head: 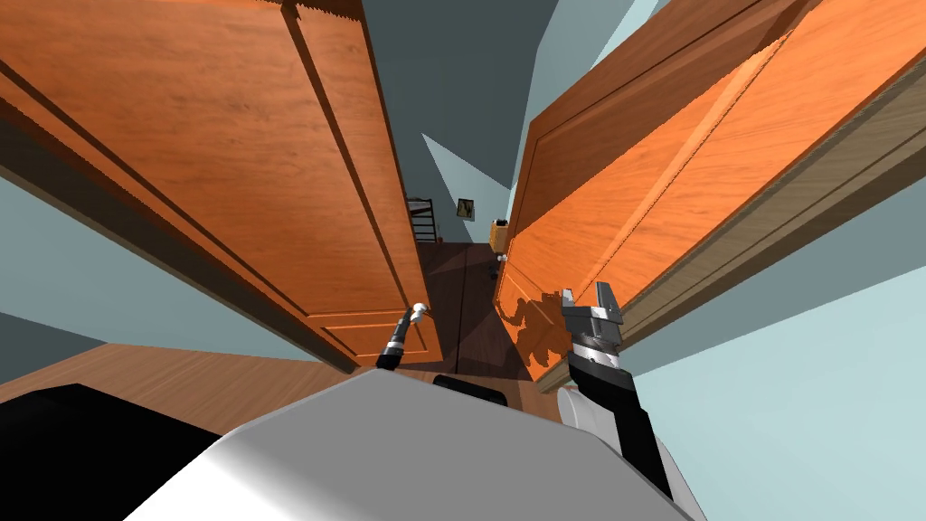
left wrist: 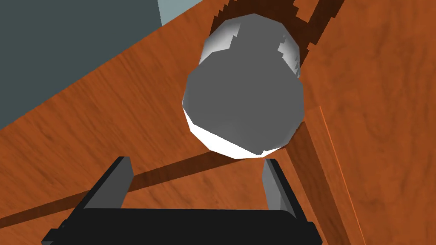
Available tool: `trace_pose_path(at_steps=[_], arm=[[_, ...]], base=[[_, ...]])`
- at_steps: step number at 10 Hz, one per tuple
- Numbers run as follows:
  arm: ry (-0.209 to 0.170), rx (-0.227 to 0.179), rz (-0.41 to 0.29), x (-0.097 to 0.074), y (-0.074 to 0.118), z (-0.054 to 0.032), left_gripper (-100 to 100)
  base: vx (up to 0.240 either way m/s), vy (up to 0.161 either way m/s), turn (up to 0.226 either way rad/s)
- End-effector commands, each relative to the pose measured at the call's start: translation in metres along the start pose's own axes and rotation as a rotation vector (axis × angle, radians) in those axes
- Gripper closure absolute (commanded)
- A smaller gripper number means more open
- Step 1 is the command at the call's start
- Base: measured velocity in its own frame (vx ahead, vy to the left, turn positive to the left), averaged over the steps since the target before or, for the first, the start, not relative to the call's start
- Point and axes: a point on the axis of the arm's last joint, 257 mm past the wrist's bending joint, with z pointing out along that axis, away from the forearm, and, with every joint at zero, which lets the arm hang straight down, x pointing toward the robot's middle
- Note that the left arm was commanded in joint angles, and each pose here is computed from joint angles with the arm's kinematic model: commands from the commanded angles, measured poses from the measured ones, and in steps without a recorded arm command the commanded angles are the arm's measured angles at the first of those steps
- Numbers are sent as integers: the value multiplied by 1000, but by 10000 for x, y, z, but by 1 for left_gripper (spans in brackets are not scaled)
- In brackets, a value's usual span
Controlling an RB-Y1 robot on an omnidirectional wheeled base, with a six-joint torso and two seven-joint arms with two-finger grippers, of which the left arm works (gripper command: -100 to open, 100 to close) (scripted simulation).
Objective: Push the door open
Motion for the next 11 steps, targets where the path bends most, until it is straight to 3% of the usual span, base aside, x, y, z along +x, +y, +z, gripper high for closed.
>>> trace_pose_path(at_steps=[1,6,8,9,11], arm=[[-7,1,-46,-2,-9,3,-100],[-54,6,-285,14,-65,8,-100],[-70,8,-366,12,-73,5,-100],[-70,8,-373,12,-73,5,-100],[-93,10,-493,42,-95,-2,-100]], base=[[-32,25,-52],[-48,25,-81],[-46,27,-51],[-30,24,-38],[-49,38,-83]])
